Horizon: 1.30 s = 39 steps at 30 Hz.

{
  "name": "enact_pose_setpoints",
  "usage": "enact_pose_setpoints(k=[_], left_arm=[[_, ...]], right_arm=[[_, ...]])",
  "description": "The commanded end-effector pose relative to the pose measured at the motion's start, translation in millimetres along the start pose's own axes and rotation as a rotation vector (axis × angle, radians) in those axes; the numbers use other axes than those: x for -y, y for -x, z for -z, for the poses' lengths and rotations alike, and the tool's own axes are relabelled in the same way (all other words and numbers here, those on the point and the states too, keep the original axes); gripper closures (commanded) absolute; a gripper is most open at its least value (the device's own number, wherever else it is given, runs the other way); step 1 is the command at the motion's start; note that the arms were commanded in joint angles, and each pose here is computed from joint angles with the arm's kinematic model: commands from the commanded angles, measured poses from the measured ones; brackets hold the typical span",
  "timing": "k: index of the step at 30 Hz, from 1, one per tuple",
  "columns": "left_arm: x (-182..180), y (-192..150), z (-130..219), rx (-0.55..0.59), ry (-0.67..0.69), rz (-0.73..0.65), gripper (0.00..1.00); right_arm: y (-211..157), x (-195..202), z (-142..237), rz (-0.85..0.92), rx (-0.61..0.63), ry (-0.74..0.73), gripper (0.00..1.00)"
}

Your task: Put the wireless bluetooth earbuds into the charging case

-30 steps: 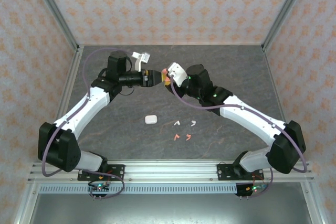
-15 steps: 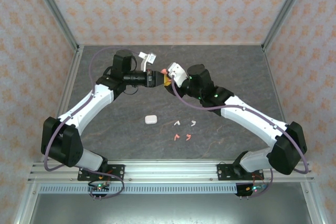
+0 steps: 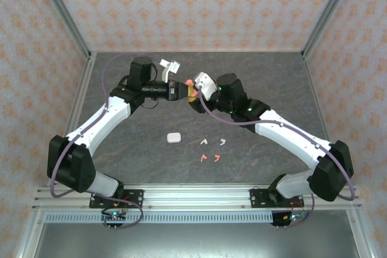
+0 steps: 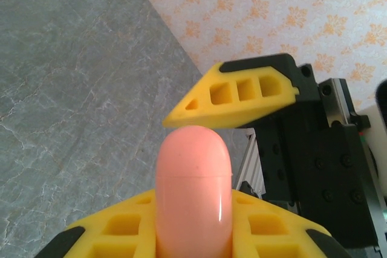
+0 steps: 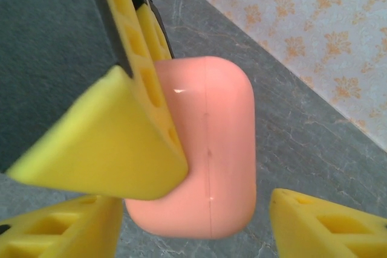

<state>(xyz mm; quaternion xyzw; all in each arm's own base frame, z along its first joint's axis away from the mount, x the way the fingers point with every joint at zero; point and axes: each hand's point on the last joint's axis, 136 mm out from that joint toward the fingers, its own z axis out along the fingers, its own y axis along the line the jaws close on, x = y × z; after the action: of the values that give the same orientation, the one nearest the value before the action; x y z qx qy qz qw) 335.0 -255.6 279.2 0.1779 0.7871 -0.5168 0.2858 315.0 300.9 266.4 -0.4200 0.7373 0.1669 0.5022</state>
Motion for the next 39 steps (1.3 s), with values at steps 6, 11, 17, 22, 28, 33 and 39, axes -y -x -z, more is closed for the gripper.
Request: enact_pose_setpoints(k=[6,11,17,22,28,33,39], left_arm=[[7,18,17,0.085,0.101,-0.13,0.94],[21,37,23,0.22,0.092,-0.239,1.0],[52,42,30,0.372,0.07,-0.399,1.0],[71,37,24,0.397,0.04,-0.484,1.0],[80,34,16,0.389,0.012,-0.507,1.0],[83,31,11,0.37,-0.004,-0.511,1.0],[91,28,12,0.355,-0.024,-0.529,1.0]], right_arm=[[26,9,58,-0.219,0.157,0.223,0.13],[35,40,76,-0.426,0.268,0.247,0.13],[61,54,83,-0.575,0.422,0.255,0.13],[84,47,88,-0.578,0.501,0.303,0.13],[82,35,78,-0.534,0.443,0.314,0.13],[76,39,72,-0.531,0.428,0.281,0.13],[70,47,63,-0.552,0.401,0.242,0.13]])
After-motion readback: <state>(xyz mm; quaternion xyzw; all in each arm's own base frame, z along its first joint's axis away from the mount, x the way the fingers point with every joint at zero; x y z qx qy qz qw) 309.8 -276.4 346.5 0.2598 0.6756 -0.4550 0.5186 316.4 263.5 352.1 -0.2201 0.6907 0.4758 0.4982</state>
